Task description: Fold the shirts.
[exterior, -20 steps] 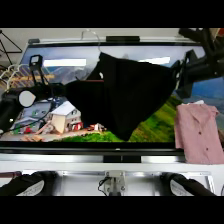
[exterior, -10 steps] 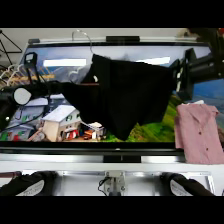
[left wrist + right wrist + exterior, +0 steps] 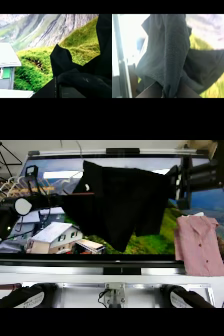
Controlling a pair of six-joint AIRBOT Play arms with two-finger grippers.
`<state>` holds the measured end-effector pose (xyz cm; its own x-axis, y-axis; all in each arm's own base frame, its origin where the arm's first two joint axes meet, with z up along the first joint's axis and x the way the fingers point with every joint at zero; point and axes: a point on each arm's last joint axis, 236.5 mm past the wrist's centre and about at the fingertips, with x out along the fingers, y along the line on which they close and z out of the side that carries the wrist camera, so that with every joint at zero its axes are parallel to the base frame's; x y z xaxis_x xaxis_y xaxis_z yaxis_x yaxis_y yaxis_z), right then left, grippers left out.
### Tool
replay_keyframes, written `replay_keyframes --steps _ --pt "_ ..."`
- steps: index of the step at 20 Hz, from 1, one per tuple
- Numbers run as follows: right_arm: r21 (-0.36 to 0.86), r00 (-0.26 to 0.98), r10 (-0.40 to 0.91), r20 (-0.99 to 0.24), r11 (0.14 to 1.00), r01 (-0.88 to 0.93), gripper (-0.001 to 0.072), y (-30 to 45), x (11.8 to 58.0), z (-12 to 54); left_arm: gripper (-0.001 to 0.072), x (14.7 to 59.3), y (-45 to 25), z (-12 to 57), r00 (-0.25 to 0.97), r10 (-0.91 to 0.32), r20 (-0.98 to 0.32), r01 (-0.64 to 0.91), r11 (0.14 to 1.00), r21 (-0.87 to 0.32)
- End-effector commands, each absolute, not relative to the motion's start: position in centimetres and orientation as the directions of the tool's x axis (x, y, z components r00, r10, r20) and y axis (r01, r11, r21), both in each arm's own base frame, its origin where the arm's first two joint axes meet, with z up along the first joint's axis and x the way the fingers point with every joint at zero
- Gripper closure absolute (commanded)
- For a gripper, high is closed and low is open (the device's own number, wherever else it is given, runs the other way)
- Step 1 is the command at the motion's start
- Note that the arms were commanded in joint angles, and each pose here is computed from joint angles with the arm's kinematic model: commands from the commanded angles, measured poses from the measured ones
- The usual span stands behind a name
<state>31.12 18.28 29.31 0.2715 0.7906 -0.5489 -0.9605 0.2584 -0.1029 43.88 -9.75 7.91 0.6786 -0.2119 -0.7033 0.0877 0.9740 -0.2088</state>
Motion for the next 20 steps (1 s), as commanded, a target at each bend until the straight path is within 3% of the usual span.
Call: replay_keyframes --steps 1,6,10,15,20 --pt "-0.117 0.272 0.829 -0.488 0.246 -0.962 0.0634 19.2 31.1 30.8 0.0659 43.8 -9.6 6.6 0.649 -0.212 -0.731 0.071 0.973 -0.219" --pt "-0.074 0.225 0.818 -0.529 0.220 -0.973 0.0634 19.0 30.0 29.8 0.0659 44.9 -6.9 7.6 0.683 -0.176 -0.709 0.013 0.973 -0.229" --pt "-0.097 0.282 0.735 -0.616 0.285 -0.954 0.0634 17.0 31.5 27.7 0.0659 45.3 -8.1 11.0 0.726 -0.222 -0.650 0.031 0.956 -0.292" --pt "-0.109 0.332 0.754 -0.567 0.331 -0.937 0.0634 17.5 33.3 28.1 0.0659 42.5 -13.6 17.8 0.775 -0.350 -0.527 0.187 0.923 -0.338" --pt "-0.087 0.297 0.828 -0.476 0.292 -0.952 0.0634 19.2 32.4 30.2 0.0659 41.8 -19.4 26.9 0.832 -0.469 -0.296 0.365 0.865 -0.345"
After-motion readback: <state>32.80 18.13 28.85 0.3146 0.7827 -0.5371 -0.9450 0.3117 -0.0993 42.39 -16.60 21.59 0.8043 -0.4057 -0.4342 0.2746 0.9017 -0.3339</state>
